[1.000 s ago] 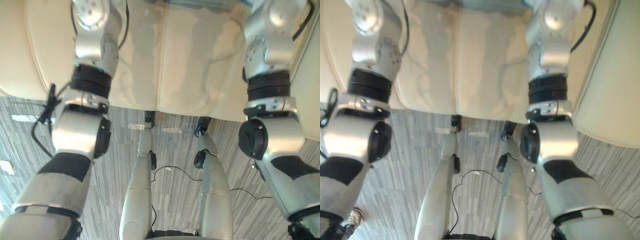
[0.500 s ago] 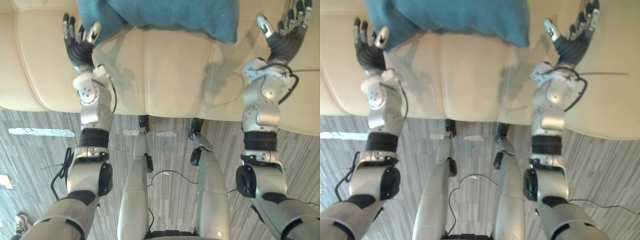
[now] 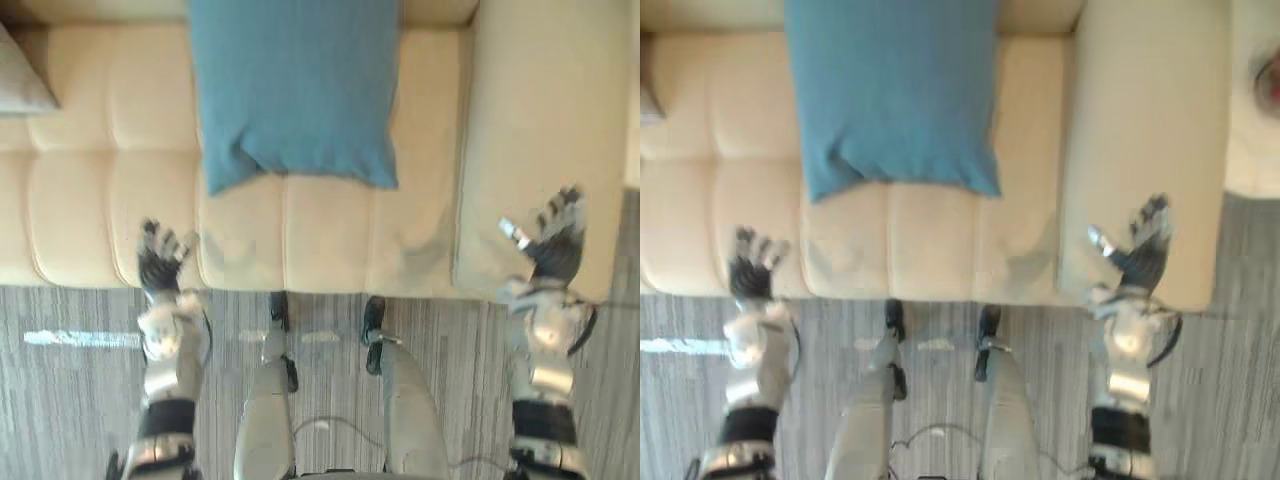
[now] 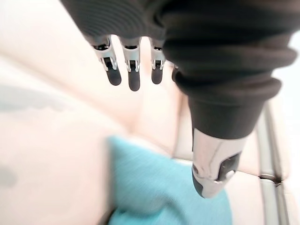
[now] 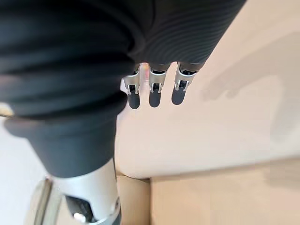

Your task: Pick up cushions and gather them together orderly.

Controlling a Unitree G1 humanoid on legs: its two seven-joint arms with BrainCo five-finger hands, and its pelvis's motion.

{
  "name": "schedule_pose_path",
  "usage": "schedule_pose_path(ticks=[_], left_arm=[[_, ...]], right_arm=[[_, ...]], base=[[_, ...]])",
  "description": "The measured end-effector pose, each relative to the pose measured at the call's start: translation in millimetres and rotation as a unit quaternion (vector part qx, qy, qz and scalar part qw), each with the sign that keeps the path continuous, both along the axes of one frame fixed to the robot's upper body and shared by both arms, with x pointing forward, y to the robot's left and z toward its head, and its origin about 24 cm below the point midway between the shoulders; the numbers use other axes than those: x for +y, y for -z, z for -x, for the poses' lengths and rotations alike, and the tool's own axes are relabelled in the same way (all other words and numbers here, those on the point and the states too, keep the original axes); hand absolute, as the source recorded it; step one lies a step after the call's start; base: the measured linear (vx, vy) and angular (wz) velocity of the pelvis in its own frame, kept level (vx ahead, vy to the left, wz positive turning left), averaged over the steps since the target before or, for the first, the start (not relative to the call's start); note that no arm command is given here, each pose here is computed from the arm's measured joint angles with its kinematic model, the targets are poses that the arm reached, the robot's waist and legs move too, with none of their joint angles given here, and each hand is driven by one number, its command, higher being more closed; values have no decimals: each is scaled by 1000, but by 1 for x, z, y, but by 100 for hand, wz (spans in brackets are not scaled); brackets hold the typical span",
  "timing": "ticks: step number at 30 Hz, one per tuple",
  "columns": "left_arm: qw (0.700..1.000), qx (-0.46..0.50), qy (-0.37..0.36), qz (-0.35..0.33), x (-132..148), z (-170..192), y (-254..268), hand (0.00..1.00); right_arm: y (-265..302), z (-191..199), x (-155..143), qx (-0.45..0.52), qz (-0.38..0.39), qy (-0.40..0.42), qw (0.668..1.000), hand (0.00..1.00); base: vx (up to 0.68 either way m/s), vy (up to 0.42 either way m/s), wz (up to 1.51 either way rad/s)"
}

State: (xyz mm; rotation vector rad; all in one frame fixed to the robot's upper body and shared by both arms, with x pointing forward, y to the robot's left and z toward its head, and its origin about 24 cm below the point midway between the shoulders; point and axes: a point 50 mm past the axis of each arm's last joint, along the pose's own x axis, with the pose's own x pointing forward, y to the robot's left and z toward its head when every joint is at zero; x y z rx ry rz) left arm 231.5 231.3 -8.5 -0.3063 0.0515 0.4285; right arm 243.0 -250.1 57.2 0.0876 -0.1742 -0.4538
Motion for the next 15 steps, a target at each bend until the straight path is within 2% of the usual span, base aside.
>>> schedule_pose_path(ticks=[5, 7, 13, 15], left_arm=[[979, 188, 61, 47, -34, 62, 81, 0], [959, 268, 86, 45, -40, 85, 107, 0], [914, 383, 131, 8, -42, 119, 136, 0], [904, 407, 133, -2, -37, 128, 141, 0]], right_arm=[[92, 41, 24, 198, -38, -39, 979, 0], [135, 68, 38, 305, -58, -61, 949, 0], [193, 122, 42, 480, -66, -73, 872, 0], [201, 133, 41, 506, -78, -66, 856, 0]], base=[[131, -16, -13], [121, 8, -8], [83, 22, -5], [73, 32, -7]])
